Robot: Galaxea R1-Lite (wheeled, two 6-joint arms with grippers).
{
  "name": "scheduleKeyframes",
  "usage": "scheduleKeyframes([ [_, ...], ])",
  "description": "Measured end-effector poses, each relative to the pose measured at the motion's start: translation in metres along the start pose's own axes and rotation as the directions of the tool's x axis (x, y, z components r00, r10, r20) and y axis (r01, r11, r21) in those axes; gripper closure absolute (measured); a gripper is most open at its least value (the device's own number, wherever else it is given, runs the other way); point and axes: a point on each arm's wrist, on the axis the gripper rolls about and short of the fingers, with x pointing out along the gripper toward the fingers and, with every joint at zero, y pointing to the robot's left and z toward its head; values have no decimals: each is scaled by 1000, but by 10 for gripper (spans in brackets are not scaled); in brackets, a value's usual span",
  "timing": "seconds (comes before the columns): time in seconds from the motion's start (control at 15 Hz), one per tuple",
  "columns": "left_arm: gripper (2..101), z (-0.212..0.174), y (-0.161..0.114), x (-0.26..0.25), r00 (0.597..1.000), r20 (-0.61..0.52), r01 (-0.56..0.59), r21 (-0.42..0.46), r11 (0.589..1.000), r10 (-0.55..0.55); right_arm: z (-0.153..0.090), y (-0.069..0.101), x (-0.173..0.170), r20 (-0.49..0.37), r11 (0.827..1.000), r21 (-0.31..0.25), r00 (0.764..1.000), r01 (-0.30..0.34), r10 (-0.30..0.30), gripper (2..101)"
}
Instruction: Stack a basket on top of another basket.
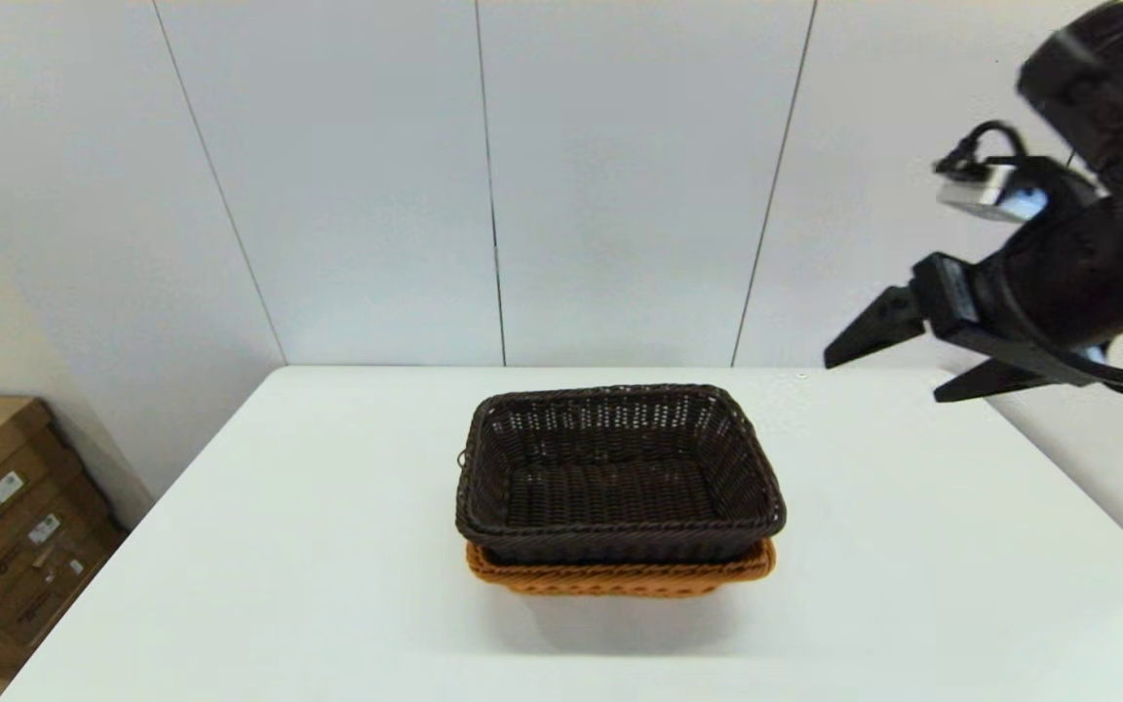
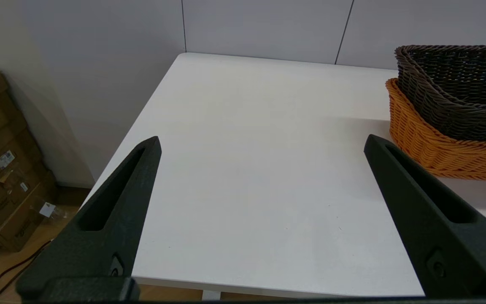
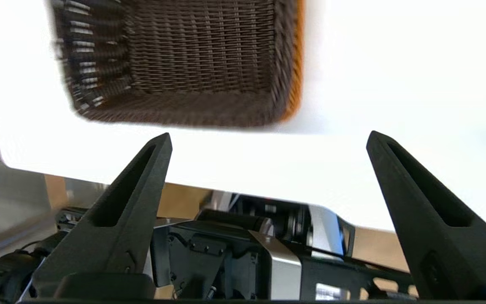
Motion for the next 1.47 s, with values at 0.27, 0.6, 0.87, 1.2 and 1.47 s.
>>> scheduleKeyframes([
  [0.27,54,0,0,0,1000,0,0,0,1000,0,-64,-23,-73,156,1000,6,988,4,-5,79],
  [0.6,54,0,0,0,1000,0,0,0,1000,0,-161,-66,-125,375,998,36,925,48,-58,62],
  [0.87,54,0,0,0,1000,0,0,0,1000,0,-227,-91,-145,507,990,112,852,82,-128,55],
  [1.2,54,0,0,0,1000,0,0,0,1000,0,-288,-99,-139,611,975,175,761,136,-216,52],
  [1.47,54,0,0,0,1000,0,0,0,1000,0,-326,-103,-123,656,984,112,734,135,-175,52],
])
